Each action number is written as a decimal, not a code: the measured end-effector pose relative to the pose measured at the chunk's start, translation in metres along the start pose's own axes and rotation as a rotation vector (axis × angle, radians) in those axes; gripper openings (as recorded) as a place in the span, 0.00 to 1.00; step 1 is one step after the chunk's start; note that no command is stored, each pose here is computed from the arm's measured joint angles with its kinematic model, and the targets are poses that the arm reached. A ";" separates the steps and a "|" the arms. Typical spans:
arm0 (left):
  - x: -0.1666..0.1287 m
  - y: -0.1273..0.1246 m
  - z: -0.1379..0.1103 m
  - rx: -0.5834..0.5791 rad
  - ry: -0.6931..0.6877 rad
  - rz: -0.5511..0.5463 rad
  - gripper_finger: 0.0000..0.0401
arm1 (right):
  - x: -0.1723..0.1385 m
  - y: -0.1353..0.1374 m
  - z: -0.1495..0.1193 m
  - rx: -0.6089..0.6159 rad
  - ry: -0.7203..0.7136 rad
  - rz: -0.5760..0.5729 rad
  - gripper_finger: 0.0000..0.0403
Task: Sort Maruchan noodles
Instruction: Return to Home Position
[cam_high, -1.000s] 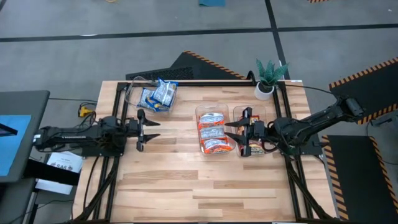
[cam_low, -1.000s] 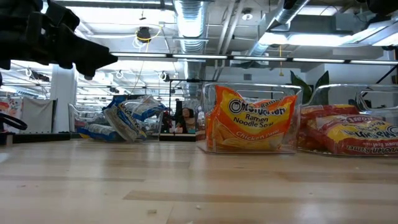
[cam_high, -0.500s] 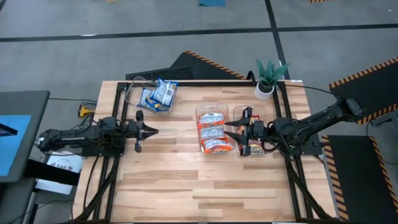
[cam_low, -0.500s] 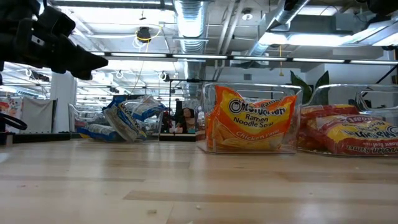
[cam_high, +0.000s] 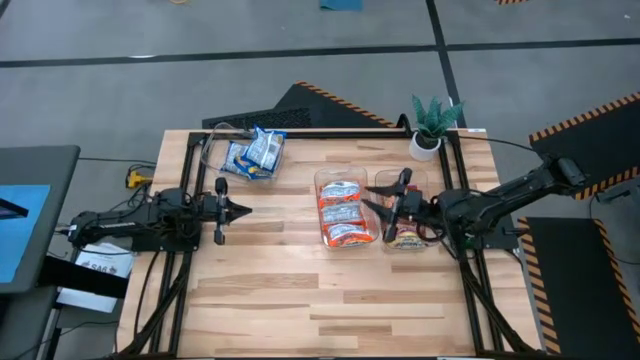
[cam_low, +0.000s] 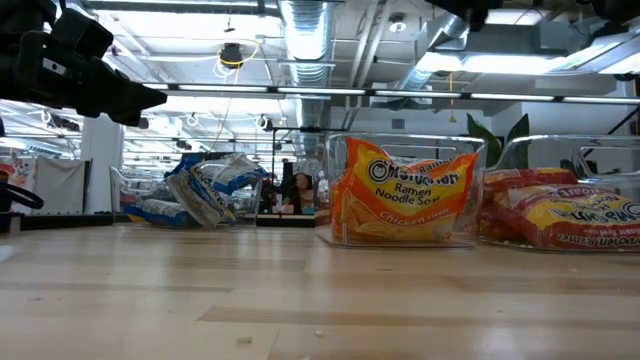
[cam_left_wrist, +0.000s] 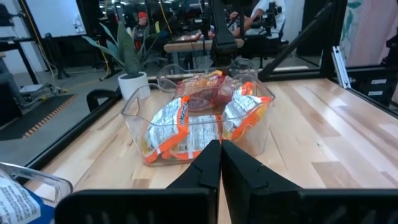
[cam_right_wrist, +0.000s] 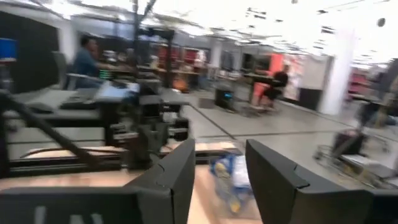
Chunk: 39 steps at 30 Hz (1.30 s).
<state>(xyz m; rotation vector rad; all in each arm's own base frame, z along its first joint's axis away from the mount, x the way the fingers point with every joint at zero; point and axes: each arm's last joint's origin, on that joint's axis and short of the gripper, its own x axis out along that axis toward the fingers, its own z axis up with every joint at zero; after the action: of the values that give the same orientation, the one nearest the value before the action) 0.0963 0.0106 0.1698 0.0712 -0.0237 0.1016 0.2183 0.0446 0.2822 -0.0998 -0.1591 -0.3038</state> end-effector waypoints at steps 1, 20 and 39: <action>0.000 0.000 0.000 0.001 0.000 0.000 0.00 | -0.003 -0.002 0.001 -0.004 0.014 -0.030 0.41; 0.000 0.000 0.000 0.009 0.004 0.001 0.00 | -0.078 -0.027 -0.025 0.033 0.271 0.027 0.02; 0.000 0.001 0.000 0.023 0.008 0.039 0.00 | -0.107 -0.062 -0.071 0.161 0.020 0.194 0.02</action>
<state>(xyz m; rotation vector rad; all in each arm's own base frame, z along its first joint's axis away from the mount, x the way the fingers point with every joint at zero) 0.0963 0.0118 0.1696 0.0929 -0.0158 0.1412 0.1084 0.0086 0.1989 0.0477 -0.1526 -0.0977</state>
